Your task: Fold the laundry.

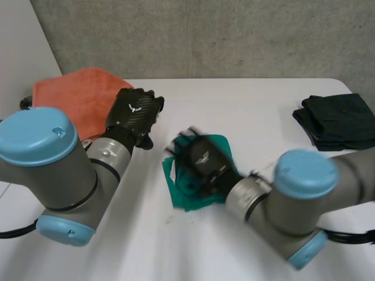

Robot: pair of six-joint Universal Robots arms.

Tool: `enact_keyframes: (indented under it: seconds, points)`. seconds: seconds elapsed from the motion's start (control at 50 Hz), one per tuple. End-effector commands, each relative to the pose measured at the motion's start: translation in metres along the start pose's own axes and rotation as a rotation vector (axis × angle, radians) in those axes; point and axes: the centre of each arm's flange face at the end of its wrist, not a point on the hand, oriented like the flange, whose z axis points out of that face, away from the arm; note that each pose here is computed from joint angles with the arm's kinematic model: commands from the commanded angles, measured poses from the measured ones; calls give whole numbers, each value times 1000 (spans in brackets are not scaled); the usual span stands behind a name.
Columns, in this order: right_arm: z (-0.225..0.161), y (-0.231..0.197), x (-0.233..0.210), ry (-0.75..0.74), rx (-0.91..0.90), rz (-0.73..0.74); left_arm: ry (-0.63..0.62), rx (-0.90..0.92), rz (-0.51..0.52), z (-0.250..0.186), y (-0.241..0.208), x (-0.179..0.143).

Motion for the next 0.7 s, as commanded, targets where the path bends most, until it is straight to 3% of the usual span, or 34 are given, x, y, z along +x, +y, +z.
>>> enact_keyframes:
  seconds: [0.02,0.12,0.24,0.4,0.52,0.6,0.7]
  points:
    - [-27,-10,94,264,32,419,18,37,-116,17,-6,13]
    - [-35,-2,103,272,-69,532,95,42,-159,28,-2,49]
    - [-18,21,100,237,-212,586,171,-22,-156,39,22,85]
    - [2,46,91,181,-316,629,189,-218,-115,30,54,94]
    - [14,50,64,102,-348,571,78,-339,14,19,67,79]
    - [13,58,54,68,-403,496,74,-380,96,12,74,78]
    - [12,56,58,111,-437,345,93,-389,119,6,75,81]
